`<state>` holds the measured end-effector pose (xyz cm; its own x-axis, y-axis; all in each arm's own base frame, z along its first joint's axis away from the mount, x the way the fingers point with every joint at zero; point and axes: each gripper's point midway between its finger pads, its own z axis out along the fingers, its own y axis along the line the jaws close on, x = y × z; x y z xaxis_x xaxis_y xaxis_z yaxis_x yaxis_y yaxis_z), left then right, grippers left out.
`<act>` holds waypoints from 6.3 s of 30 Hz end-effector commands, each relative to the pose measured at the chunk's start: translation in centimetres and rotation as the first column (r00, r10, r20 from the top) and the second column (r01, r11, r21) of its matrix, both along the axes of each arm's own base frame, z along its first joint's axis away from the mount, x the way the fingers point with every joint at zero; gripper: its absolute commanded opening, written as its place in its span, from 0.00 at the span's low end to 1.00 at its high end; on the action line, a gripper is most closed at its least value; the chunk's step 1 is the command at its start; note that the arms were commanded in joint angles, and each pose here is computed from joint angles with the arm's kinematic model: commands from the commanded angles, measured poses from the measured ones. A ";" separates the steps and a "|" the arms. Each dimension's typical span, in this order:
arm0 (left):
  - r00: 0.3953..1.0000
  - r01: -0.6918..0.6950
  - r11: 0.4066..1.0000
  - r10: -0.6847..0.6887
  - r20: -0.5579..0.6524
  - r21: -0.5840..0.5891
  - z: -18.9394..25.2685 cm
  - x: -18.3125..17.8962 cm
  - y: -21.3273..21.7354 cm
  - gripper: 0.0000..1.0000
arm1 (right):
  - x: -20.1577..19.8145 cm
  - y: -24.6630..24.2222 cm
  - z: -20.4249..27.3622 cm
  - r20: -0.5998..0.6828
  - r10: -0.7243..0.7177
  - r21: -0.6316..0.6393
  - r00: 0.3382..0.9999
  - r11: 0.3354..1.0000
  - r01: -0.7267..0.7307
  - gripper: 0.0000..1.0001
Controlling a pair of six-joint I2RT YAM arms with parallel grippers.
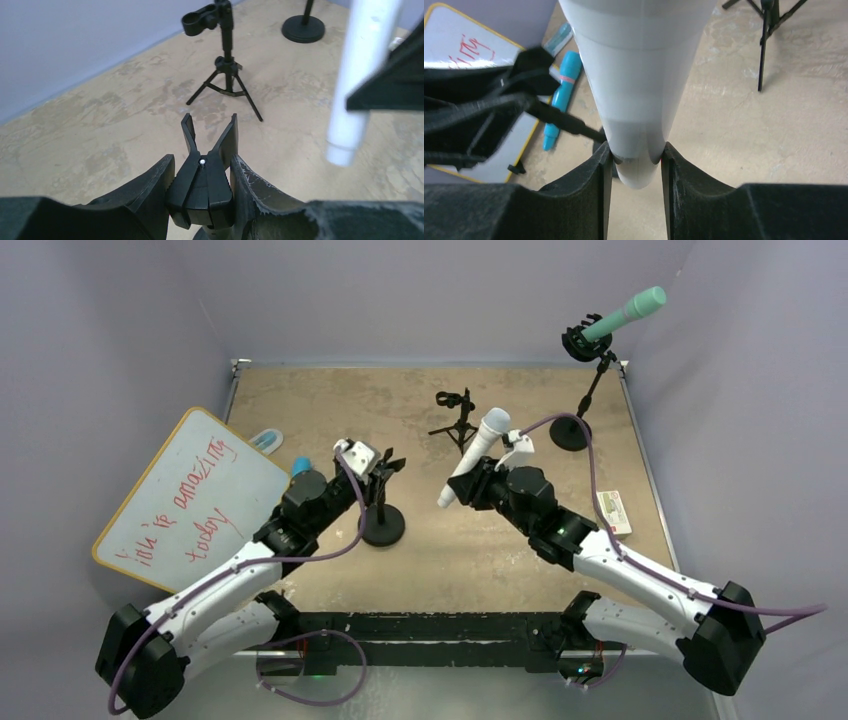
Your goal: Remove the microphone from the stand
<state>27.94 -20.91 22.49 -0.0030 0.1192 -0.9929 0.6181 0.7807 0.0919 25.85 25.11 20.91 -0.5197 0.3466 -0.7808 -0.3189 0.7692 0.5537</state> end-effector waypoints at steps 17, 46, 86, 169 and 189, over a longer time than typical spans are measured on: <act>0.954 -0.298 0.949 0.295 -0.048 -0.104 1.1 13.5 5.6 0.00 | -4.7 9.2 -12.2 -0.341 0.443 0.172 0.829 0.896 -0.409 0.10; 0.949 -0.221 0.949 0.262 0.176 -0.225 5.7 11.2 7.0 0.00 | -3.2 12.3 -13.1 -0.383 0.406 0.158 0.830 0.914 -0.374 0.11; 0.963 -0.232 0.952 0.253 0.087 -0.201 7.1 8.9 7.5 0.90 | -2.7 10.4 -17.6 -0.517 0.222 0.092 0.827 0.975 -0.205 0.33; 0.964 -0.035 0.970 -0.031 -0.263 -0.242 0.1 -2.0 5.0 0.92 | 29.8 -32.7 -3.7 0.392 -0.576 -0.156 0.717 0.726 0.669 0.37; 0.956 -0.016 0.970 -0.056 -0.287 -0.244 -0.2 -1.9 4.5 0.92 | 21.6 -23.9 -3.6 0.345 -0.427 -0.237 0.836 0.822 0.518 0.11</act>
